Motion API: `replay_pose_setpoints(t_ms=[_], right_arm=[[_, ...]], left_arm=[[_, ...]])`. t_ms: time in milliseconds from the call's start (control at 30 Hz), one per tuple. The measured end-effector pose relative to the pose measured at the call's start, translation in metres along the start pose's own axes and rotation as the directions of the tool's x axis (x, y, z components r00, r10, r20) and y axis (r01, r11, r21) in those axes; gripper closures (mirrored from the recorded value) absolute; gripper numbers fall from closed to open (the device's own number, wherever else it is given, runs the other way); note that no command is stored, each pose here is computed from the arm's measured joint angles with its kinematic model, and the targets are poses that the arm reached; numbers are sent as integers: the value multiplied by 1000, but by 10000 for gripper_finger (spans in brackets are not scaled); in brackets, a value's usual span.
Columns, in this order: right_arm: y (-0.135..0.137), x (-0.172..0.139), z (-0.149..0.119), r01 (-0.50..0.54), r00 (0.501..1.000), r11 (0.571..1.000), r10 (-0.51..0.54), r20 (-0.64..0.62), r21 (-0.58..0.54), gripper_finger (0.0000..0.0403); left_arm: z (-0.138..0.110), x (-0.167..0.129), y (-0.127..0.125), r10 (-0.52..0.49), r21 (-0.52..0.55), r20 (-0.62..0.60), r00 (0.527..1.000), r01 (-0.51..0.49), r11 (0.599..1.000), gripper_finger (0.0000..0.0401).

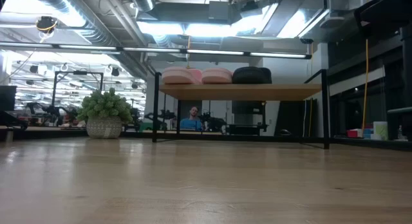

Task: Pick and place slides into the shelf
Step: Put the black slipper on the shelf

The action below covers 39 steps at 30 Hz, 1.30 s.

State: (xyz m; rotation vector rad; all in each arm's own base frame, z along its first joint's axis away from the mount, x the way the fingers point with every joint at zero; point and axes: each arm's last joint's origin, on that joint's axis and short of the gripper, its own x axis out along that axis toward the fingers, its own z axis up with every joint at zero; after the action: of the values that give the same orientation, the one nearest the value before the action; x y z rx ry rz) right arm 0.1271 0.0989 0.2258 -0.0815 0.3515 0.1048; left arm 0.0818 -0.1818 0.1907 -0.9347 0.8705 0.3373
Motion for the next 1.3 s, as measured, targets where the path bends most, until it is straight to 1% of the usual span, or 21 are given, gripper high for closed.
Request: replay_pose_setpoints(t_ms=[133,533,667,767,967,1133,1300], right_arm=[[0,0,0,0,1000,1000,0,0,1,393],[0,0,0,0,1000,1000,0,0,1,393],[0,0,0,0,1000,1000,0,0,1,393],[0,0,0,0,1000,1000,0,0,0,393],[0,0,-1,1,1000,1000,-1,-4,-4,393],[0,0,-1,2,1000,1000,-2,-8,-6,393],[0,0,-1,2,1000,1000,-2,-9,-7,393]], left_arm=[[-1,0,0,12,-3,-17,1000,-12,1000,211],[8,6,-3,25,-46,4,1000,-25,999,211],[8,8,-5,36,-67,-37,999,-38,997,211],[7,14,-6,48,-73,-44,998,-51,996,211],[1,22,-11,22,-96,-52,998,-27,995,211],[-5,30,-10,52,-82,-57,997,-57,995,211],[-9,37,-13,31,-96,-53,998,-36,995,211]])
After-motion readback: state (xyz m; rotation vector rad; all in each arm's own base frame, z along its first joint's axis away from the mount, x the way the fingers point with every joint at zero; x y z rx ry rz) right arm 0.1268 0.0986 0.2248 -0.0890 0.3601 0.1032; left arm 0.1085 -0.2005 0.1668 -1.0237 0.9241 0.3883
